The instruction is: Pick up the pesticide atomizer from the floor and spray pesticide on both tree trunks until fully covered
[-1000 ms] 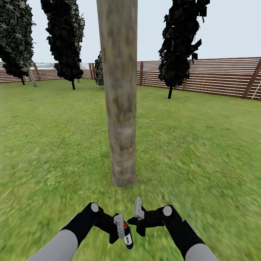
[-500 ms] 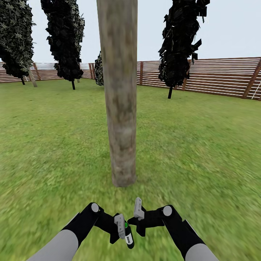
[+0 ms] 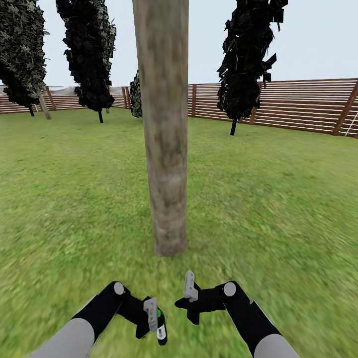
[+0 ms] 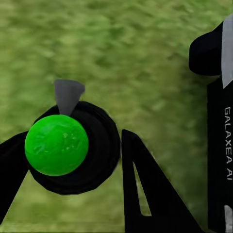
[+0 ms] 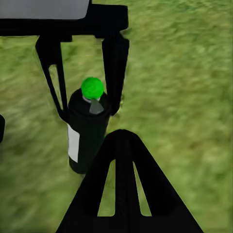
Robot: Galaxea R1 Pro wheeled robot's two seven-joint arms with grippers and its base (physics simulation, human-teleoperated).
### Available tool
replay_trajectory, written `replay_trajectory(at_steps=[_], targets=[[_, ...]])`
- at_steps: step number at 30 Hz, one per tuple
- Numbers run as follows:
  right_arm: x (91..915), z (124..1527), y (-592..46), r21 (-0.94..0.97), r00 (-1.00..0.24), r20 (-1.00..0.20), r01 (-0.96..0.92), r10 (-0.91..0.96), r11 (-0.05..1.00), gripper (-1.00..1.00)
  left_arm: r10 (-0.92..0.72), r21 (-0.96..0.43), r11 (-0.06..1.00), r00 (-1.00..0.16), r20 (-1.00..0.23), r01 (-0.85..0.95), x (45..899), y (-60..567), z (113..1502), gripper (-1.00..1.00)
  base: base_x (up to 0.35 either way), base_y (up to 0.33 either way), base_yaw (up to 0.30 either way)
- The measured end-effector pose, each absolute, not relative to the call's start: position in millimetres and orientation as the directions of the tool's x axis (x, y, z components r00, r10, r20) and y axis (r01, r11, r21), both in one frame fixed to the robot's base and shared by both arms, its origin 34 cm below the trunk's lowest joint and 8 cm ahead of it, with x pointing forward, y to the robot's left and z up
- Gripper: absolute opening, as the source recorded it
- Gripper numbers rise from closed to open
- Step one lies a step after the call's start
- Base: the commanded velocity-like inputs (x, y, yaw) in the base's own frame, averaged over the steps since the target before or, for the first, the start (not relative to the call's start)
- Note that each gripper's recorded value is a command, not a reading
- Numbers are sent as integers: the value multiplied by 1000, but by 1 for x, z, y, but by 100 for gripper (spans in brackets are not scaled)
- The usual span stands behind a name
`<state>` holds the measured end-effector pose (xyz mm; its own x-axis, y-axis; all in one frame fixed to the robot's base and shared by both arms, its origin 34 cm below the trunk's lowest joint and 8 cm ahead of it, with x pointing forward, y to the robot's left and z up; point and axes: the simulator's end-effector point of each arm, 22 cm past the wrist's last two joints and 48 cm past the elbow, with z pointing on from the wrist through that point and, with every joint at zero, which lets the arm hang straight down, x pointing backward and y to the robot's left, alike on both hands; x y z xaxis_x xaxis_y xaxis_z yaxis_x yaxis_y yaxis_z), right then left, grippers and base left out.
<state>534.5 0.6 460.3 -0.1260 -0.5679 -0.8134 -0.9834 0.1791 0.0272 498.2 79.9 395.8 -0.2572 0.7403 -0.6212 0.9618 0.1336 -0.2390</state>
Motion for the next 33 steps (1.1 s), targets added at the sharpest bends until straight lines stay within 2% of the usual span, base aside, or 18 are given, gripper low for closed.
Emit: replay_trajectory(at_steps=[1, 2, 13, 16, 18, 22, 24, 25, 26, 29, 33], targets=[[534, 460, 1, 27, -126, -813, -983, -568, 179, -100, 746, -238, 142, -262, -612, 961, 499, 89, 394, -100, 0, 0, 0], [534, 460, 1, 27, -126, -813, -983, -568, 179, 100, 757, -238, 155, -270, -595, 959, 499, 104, 390, -100, 0, 0, 0], [534, 456, -6, 31, -134, -806, -982, -577, 185, 100, 804, -190, 253, -315, -504, 949, 509, 217, 378, -100, 0, 0, 0], [536, 446, -25, 31, -149, -788, -979, -597, 203, 100, 786, -132, 329, -349, -510, 935, 528, 230, 377, -100, 0, 0, 0], [542, 428, -61, 22, -187, -755, -965, -629, 261, 100, 743, -79, 428, -400, -536, 900, 549, 241, 379, -100, 0, 0, 0], [553, 383, -129, -6, -324, -689, -892, -648, 453, 100, 652, -41, 590, -505, -566, 806, 562, 260, 368, -100, 0, 0, 0], [556, 350, -174, -45, -445, -645, -789, -621, 612, 100, 582, -9, 695, -571, -578, 719, 570, 279, 359, -100, 0, 0, 0], [556, 324, -224, -135, -541, -614, -645, -575, 752, 100, 494, 31, 802, -634, -595, 597, 581, 304, 354, -100, 0, 0, 0], [550, 313, -245, -180, -578, -596, -581, -558, 794, 100, 455, 52, 842, -654, -605, 537, 586, 313, 352, -100, 0, 0, 0], [545, 305, -285, -303, -614, -593, -429, -521, 851, 100, 366, 102, 914, -691, -623, 392, 596, 329, 348, -100, 0, 0, 0], [545, 320, -317, -376, -597, -681, -210, -423, 903, 100, 291, 105, 951, -732, -616, 290, 590, 315, 333, -100, 0, 0, 0]])
